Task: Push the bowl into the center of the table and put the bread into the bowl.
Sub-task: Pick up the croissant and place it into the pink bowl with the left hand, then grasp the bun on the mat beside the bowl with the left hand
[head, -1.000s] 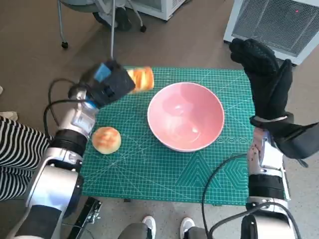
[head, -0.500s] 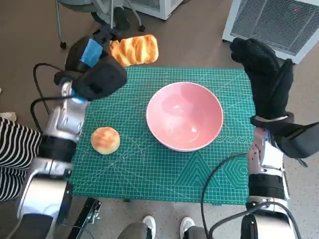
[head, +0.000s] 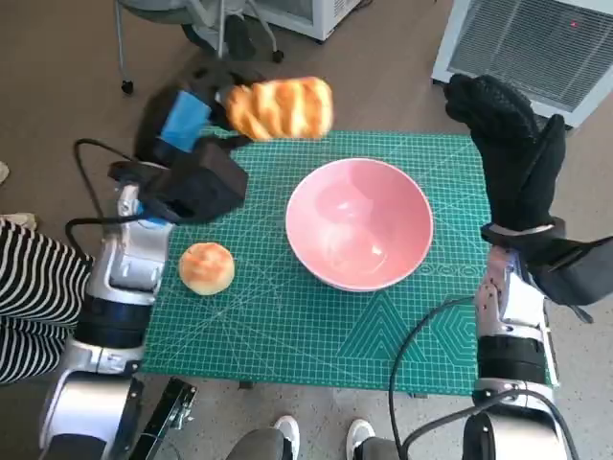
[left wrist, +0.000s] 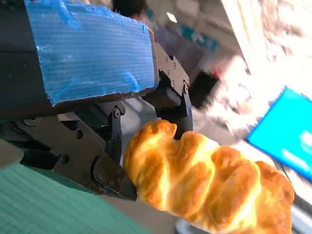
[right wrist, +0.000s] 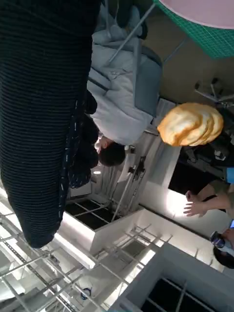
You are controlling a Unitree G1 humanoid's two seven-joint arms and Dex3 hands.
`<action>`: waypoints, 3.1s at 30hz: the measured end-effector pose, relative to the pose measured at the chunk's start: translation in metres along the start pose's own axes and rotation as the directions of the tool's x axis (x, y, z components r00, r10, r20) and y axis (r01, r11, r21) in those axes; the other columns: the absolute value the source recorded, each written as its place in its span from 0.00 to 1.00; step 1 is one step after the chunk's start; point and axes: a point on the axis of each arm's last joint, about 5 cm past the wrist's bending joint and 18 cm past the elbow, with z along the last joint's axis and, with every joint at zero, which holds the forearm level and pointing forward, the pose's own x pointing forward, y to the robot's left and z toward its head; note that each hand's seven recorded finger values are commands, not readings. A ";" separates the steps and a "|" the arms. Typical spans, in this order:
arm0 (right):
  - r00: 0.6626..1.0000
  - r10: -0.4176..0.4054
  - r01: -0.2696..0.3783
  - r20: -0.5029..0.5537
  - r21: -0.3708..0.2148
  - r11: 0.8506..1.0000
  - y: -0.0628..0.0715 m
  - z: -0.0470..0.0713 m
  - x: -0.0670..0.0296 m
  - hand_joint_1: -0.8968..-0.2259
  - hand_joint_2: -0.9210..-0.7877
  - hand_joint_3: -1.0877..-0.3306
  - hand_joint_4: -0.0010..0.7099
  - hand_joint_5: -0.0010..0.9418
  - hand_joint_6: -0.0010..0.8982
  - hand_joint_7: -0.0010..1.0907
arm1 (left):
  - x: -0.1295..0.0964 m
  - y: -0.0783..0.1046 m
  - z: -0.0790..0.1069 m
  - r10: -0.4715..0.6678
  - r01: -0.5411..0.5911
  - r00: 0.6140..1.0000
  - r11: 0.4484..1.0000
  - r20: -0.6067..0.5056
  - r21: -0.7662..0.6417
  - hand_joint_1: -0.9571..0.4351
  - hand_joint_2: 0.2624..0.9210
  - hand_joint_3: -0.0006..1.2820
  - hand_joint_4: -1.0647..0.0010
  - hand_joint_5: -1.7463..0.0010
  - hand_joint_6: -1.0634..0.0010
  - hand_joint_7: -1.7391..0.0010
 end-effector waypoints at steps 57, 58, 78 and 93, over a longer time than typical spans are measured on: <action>1.000 0.001 -0.001 0.013 -0.004 1.000 0.002 0.004 -0.0031 0.25 0.00 0.56 0.24 0.00 0.05 0.47 | -0.013 -0.019 0.005 -0.451 0.446 0.880 0.893 0.147 0.069 0.32 0.85 0.01 0.89 1.00 0.72 1.00; 1.000 0.001 -0.001 0.013 -0.003 1.000 0.002 0.004 -0.0029 0.25 0.00 0.56 0.24 0.00 0.05 0.47 | -0.015 -0.014 0.005 -0.441 0.438 0.884 0.897 0.157 0.052 0.33 0.86 0.02 0.89 1.00 0.72 1.00; 1.000 0.006 -0.007 0.025 0.013 1.000 0.008 0.005 -0.0002 0.27 0.00 0.56 0.24 0.00 0.06 0.47 | -0.064 0.088 -0.008 -0.241 0.229 0.959 0.969 0.147 0.092 0.35 0.80 0.00 0.84 0.99 0.67 0.99; 1.000 0.005 -0.005 0.018 0.018 1.000 0.008 0.004 -0.0013 0.27 0.00 0.56 0.24 0.00 0.06 0.47 | -0.074 0.101 -0.024 -0.461 0.463 0.886 0.883 -0.050 0.079 0.55 0.65 0.00 0.90 1.00 0.70 1.00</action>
